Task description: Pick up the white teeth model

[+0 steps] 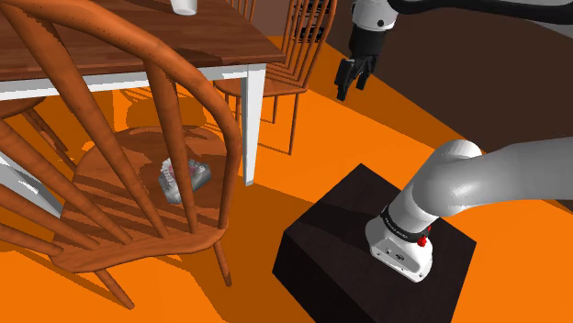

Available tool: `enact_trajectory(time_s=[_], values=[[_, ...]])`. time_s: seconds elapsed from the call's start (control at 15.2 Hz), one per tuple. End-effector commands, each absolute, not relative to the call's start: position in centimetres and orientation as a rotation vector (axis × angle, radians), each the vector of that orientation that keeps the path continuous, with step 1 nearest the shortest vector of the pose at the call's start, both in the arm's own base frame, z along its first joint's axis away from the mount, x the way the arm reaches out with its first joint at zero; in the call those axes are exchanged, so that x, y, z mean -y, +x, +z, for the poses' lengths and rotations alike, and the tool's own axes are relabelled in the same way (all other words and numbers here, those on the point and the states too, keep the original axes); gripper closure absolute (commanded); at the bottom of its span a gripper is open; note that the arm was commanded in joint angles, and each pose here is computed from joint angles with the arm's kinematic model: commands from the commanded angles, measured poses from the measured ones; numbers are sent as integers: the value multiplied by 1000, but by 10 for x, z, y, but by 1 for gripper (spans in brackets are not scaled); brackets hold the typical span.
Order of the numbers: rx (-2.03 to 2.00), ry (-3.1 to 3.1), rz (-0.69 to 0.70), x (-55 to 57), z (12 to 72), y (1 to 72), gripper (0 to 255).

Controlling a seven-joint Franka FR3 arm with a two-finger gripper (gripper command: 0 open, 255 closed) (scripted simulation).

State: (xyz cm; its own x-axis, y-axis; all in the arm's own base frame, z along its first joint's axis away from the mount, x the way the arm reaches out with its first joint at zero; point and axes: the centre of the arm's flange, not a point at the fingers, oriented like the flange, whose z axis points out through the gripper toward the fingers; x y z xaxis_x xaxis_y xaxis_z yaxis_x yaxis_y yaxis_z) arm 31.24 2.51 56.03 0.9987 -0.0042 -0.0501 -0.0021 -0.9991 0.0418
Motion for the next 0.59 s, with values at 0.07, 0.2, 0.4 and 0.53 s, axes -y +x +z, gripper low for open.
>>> enact_trajectory(time_s=[0.07, 0.2, 0.4, 0.53], values=[[6, 3099, -75, -36, 555, 318, 0], [7, 3100, -70, -58, 546, 328, 0], [10, 3101, -63, -91, 531, 343, 0], [11, 3101, -58, -113, 522, 353, 0]])
